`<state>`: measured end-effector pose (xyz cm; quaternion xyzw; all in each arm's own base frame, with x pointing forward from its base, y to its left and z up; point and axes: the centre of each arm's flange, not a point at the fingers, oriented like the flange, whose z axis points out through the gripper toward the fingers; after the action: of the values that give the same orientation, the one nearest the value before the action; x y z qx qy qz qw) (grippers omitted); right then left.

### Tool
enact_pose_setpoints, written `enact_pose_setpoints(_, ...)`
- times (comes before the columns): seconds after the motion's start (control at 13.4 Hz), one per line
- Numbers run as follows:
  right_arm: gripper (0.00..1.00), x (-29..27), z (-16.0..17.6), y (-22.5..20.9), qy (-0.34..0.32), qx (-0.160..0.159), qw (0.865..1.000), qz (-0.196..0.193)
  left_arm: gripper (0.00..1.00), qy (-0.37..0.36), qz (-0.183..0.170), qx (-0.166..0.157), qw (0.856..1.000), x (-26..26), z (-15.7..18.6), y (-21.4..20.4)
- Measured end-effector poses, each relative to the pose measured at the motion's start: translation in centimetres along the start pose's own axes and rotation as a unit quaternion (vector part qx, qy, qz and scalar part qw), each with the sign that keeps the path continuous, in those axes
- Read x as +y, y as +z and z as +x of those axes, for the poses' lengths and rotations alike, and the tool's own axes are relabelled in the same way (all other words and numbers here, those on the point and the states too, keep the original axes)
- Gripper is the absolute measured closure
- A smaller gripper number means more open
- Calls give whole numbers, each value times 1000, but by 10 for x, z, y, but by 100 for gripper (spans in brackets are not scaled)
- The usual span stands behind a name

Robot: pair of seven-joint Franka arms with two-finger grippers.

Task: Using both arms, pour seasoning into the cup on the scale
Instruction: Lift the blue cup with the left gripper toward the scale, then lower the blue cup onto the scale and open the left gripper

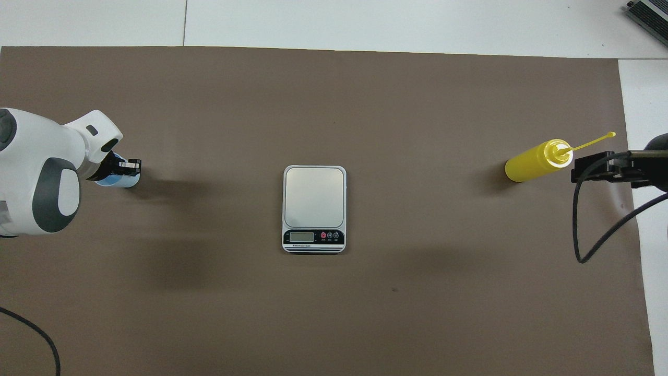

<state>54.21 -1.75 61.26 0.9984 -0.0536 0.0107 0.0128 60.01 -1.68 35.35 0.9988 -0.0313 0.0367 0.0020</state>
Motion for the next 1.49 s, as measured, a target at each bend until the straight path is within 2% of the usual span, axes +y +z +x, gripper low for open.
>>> enact_pose_setpoints(0.67,0,0,0,0,0,0,1000,0,96,-41,-9,13,999,95,4,-12)
enact_pose_setpoints(1.49,0,0,0,0,0,0,1000,0,96,-120,-29,24,992,239,-18,-34)
